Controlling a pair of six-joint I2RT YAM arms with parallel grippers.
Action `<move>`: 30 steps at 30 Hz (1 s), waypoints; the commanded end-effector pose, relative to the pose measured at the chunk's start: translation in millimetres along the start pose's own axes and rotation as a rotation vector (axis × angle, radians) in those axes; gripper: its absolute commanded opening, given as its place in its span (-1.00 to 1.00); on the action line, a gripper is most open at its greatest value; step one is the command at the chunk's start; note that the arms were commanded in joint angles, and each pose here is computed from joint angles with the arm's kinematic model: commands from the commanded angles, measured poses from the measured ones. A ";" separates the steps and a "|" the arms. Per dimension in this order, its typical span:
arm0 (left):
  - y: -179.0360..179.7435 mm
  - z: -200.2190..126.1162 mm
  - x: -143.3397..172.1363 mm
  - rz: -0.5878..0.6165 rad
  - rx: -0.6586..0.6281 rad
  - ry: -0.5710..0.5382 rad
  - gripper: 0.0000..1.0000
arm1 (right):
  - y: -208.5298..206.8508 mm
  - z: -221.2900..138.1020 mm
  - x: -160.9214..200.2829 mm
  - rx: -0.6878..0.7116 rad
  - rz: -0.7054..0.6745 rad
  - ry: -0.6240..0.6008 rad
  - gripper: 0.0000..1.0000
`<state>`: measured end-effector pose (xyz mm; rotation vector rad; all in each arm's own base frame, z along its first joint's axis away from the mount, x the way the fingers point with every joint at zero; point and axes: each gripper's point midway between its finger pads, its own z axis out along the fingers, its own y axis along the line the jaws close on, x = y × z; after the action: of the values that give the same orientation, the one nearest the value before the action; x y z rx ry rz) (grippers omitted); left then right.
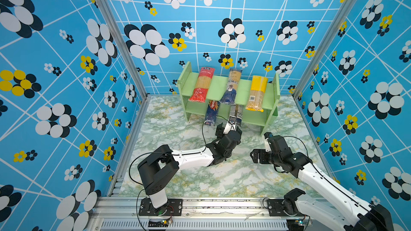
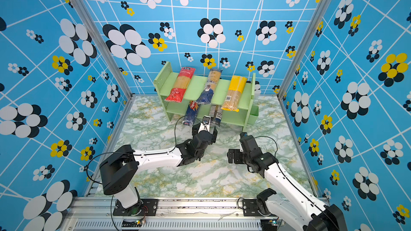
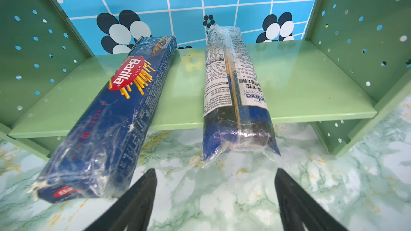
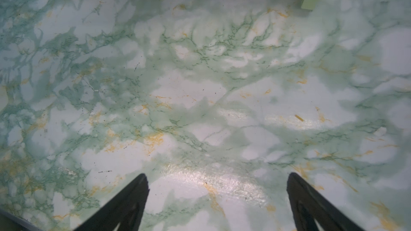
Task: Arrange pasta packages on shelves
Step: Place the pasta bag on the shelf, then reset both arms
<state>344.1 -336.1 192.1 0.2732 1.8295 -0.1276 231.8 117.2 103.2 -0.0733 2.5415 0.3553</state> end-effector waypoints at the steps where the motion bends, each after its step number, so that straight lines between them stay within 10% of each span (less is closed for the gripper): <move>1: 11.3 -15.2 4.9 0.077 0.009 0.022 0.79 | -4.6 -11.1 -16.1 0.038 -0.034 -0.054 0.99; 17: 132.3 -35.6 1.1 -0.017 0.012 -0.016 0.93 | -50.6 -63.7 -107.9 0.400 -0.207 -0.526 0.98; 30: 173.7 -13.7 14.5 0.051 0.007 0.015 0.96 | -86.9 -17.2 -124.1 0.351 -0.126 -0.505 0.99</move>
<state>368.1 -162.4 199.4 0.2818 1.8373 -0.0774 326.4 22.4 166.0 -0.0009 2.0714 -0.1897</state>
